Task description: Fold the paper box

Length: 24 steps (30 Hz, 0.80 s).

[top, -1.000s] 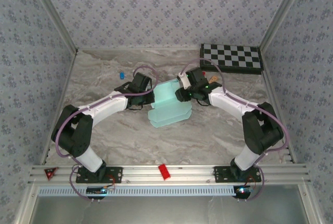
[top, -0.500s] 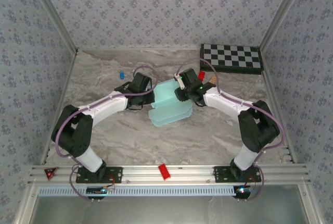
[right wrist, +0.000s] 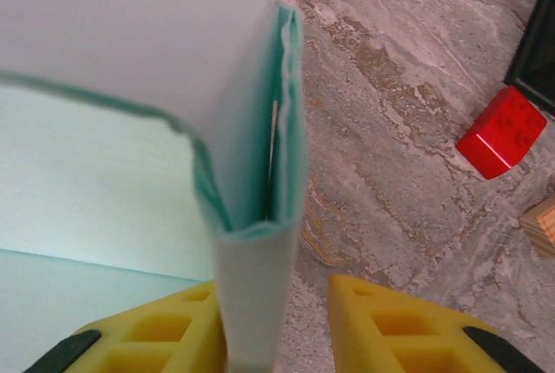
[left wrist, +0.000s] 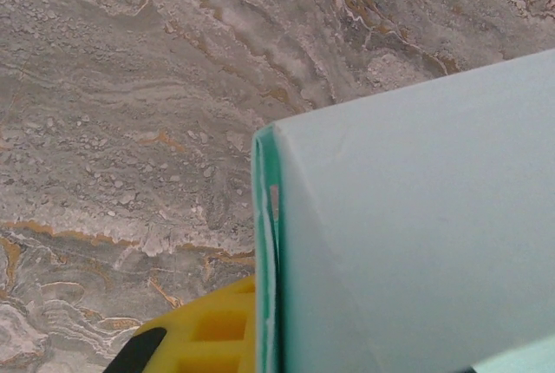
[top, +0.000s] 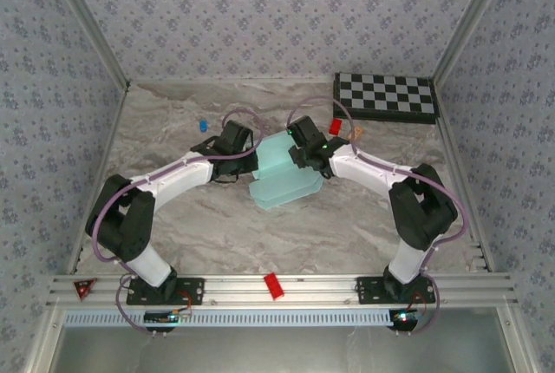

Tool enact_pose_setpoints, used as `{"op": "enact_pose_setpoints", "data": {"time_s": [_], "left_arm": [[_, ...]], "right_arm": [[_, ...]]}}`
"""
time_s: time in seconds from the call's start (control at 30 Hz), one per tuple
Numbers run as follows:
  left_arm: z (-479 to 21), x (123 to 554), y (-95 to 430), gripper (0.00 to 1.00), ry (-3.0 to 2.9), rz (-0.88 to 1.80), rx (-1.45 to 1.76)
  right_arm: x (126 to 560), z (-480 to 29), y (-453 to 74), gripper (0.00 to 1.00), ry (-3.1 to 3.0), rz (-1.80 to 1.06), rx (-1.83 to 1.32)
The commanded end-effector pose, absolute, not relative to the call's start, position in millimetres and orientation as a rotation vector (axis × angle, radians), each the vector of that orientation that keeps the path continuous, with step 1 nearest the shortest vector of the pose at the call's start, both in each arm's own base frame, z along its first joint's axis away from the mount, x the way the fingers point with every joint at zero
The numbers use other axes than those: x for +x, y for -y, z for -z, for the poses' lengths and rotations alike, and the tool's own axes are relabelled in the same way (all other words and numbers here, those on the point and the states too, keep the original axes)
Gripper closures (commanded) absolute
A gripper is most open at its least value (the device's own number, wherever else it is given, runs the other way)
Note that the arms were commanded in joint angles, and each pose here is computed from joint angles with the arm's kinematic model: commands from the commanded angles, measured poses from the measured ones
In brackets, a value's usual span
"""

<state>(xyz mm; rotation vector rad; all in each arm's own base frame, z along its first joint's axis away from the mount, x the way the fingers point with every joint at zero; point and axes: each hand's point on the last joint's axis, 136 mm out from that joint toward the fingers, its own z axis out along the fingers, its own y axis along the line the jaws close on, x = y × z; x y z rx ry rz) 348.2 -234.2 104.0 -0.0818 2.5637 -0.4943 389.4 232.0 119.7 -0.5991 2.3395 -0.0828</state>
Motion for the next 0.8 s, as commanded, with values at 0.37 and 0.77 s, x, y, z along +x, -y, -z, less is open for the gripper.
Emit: {"op": "enact_pose_setpoints", "data": {"time_s": [0.37,0.77], "left_arm": [[-118,350,240,1.0,-2.545,0.523,-0.064],[-117,351,240,1.0,-2.551,0.515,-0.067]], "right_arm": [[398,-111,-202,0.67,-2.379,0.378,-0.52],[391,-99,-212,0.73,-2.452,0.288,-0.552]]}}
